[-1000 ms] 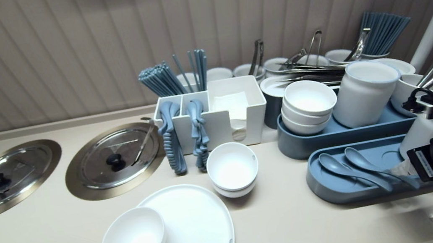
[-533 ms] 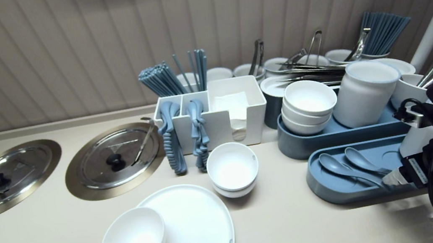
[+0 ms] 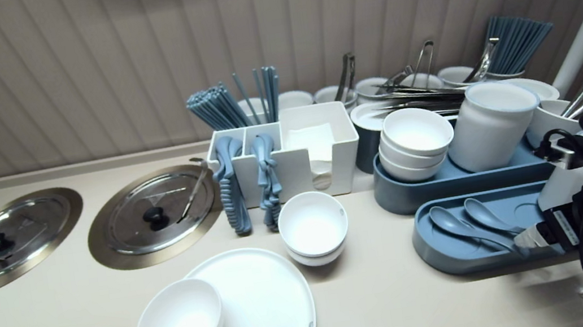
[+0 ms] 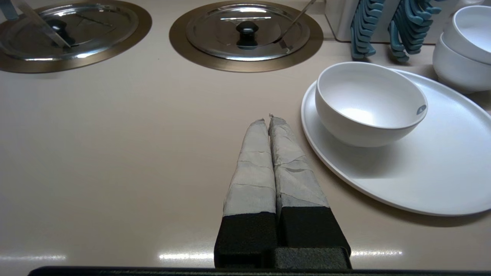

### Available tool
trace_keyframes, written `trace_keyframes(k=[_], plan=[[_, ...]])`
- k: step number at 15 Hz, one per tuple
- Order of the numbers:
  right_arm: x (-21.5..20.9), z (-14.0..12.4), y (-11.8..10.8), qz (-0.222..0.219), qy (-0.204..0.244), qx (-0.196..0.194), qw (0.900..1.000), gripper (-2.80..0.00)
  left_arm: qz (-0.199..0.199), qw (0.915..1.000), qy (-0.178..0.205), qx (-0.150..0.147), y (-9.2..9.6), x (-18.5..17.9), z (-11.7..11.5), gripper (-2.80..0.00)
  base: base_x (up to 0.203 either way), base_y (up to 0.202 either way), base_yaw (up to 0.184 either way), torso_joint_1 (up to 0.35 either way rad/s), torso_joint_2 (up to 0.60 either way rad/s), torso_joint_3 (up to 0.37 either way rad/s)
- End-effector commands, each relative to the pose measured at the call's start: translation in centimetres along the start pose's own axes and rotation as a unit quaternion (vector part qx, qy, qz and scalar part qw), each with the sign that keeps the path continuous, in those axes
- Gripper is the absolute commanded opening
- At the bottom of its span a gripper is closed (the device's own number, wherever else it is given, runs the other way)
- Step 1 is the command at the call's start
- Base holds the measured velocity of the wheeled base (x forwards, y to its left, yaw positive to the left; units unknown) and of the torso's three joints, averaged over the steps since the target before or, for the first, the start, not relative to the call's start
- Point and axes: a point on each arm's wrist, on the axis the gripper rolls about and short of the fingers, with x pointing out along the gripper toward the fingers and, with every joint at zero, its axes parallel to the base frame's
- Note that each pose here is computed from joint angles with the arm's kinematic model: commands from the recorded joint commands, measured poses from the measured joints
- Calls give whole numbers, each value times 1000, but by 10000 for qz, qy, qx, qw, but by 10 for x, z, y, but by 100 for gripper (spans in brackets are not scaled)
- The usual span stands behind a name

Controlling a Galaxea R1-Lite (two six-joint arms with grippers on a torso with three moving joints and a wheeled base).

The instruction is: Pick the spoon and place it in the bowl

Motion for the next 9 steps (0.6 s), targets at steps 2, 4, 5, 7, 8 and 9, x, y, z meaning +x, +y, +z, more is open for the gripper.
trace_keyframes(k=[2, 4, 5, 7, 8, 9], plan=[[-1, -1, 0, -7, 2, 6, 10000, 0, -1, 10000, 41, -1, 0, 1, -2, -280, 0, 0, 0, 0, 0, 0], [1, 0, 0, -8, 32, 3, 10000, 0, 1, 10000, 37, -1, 0, 1, -2, -280, 0, 0, 0, 0, 0, 0], [1, 0, 0, -8, 32, -3, 10000, 0, 0, 10000, 34, -1, 0, 1, -2, -280, 0, 0, 0, 0, 0, 0], [4, -1, -1, -20, 85, 5, 10000, 0, -2, 10000, 36, -1, 0, 1, -2, -280, 0, 0, 0, 0, 0, 0], [5, 0, 0, -19, 108, 1, 9999, 0, -3, 10000, 30, -1, 0, 1, -2, -280, 0, 0, 0, 0, 0, 0], [7, 0, 0, -19, 132, -1, 9999, 0, 5, 10000, 34, -1, 0, 1, -2, -280, 0, 0, 0, 0, 0, 0]])
